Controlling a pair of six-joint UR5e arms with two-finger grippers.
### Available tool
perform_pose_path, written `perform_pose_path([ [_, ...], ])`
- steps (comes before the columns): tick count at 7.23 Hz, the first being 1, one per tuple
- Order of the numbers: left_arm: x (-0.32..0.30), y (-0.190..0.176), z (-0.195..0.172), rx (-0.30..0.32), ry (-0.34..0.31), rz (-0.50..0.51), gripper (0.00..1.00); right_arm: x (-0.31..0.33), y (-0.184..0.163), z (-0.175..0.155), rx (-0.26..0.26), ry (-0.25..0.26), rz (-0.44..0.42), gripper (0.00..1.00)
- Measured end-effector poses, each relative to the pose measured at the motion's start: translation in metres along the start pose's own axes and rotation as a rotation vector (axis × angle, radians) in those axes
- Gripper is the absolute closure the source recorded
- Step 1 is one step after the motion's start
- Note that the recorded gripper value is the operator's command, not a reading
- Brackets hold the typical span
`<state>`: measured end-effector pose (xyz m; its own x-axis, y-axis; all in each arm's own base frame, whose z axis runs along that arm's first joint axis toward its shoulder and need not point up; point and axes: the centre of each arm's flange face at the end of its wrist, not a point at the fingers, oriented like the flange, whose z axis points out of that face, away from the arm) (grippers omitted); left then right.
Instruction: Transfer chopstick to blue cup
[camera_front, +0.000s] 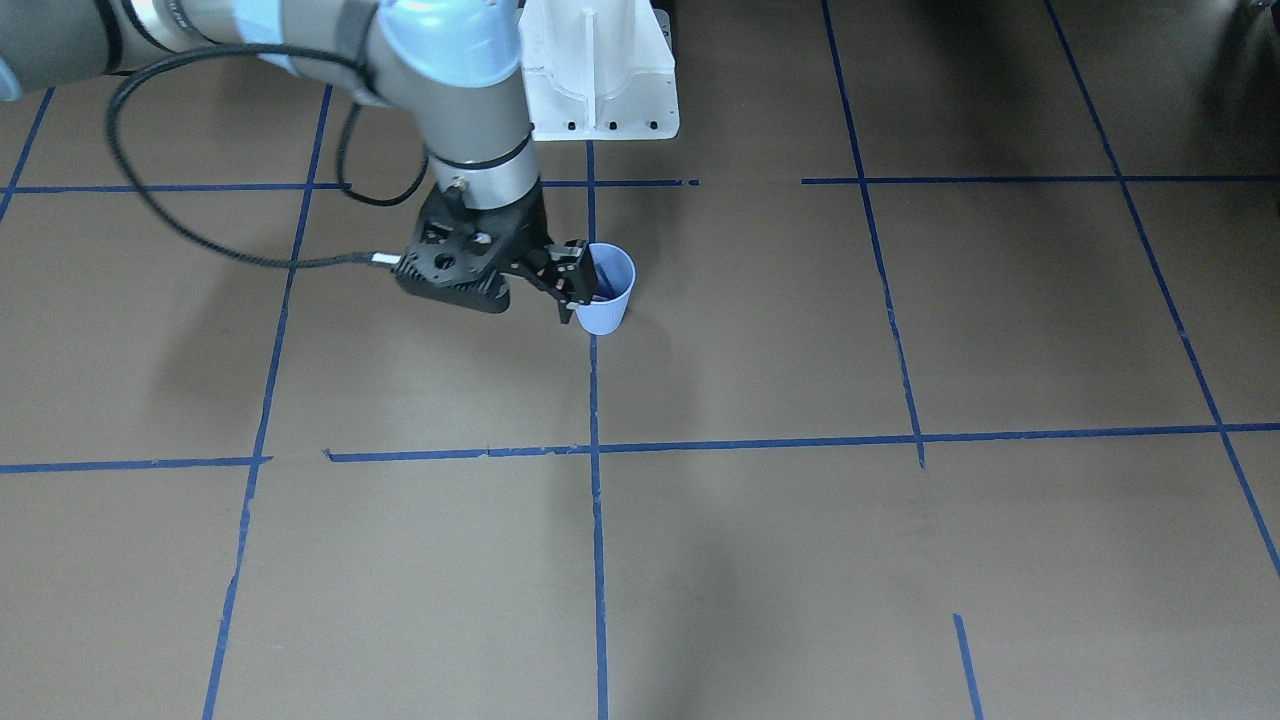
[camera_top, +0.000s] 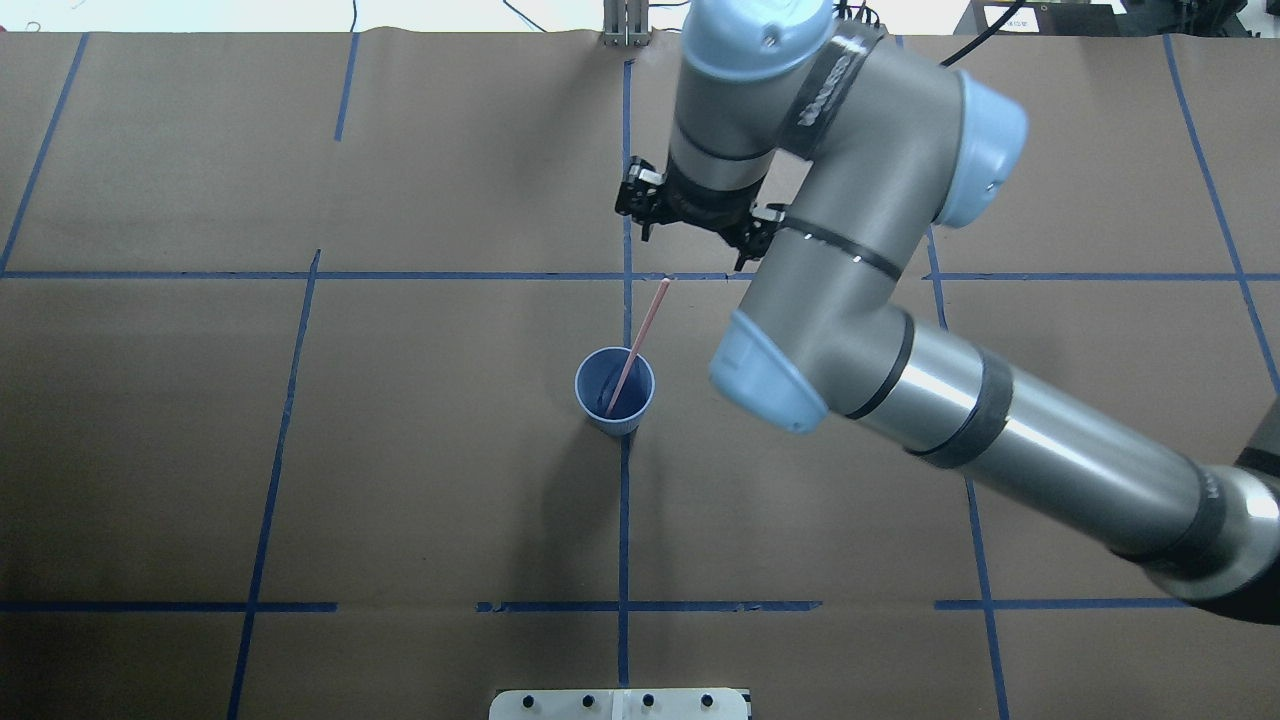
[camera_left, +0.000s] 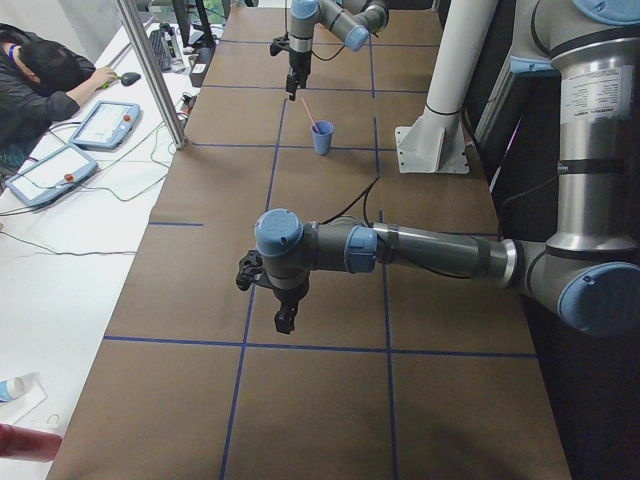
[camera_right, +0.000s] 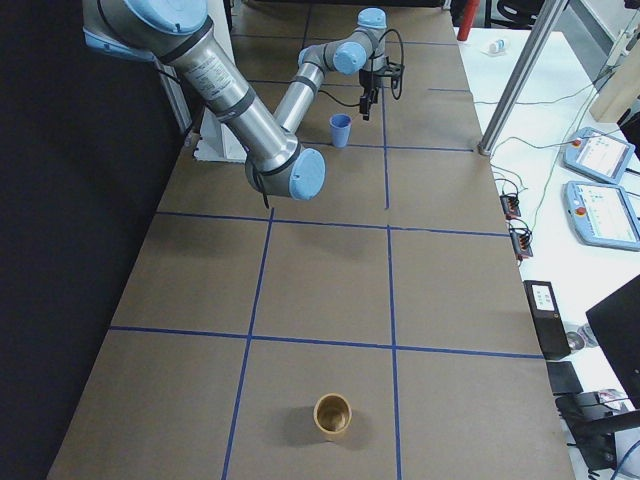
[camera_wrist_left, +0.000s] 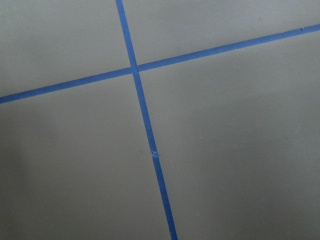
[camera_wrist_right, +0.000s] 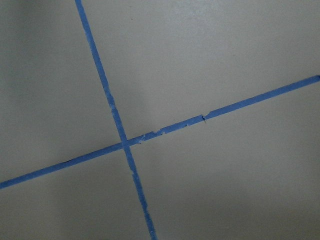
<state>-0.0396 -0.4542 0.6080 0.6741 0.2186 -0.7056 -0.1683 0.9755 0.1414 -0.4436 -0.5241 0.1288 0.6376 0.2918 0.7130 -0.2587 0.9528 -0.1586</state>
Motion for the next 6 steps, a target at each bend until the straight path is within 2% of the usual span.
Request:
perform_pose_path([
  [3,-0.006,0.004,0.006,-0.014,-0.006,-0.014,0.0,0.105,-0.096,-0.01,-0.073,0.008,-0.179,0.0],
  [5,-0.009,0.005,0.009,-0.021,-0.008,-0.02,0.0,0.201,-0.153,-0.015,-0.088,0.023,-0.305,0.0],
  [6,-0.011,0.006,0.01,-0.024,-0.008,-0.025,0.0,0.249,-0.169,-0.018,-0.086,0.036,-0.356,0.0],
])
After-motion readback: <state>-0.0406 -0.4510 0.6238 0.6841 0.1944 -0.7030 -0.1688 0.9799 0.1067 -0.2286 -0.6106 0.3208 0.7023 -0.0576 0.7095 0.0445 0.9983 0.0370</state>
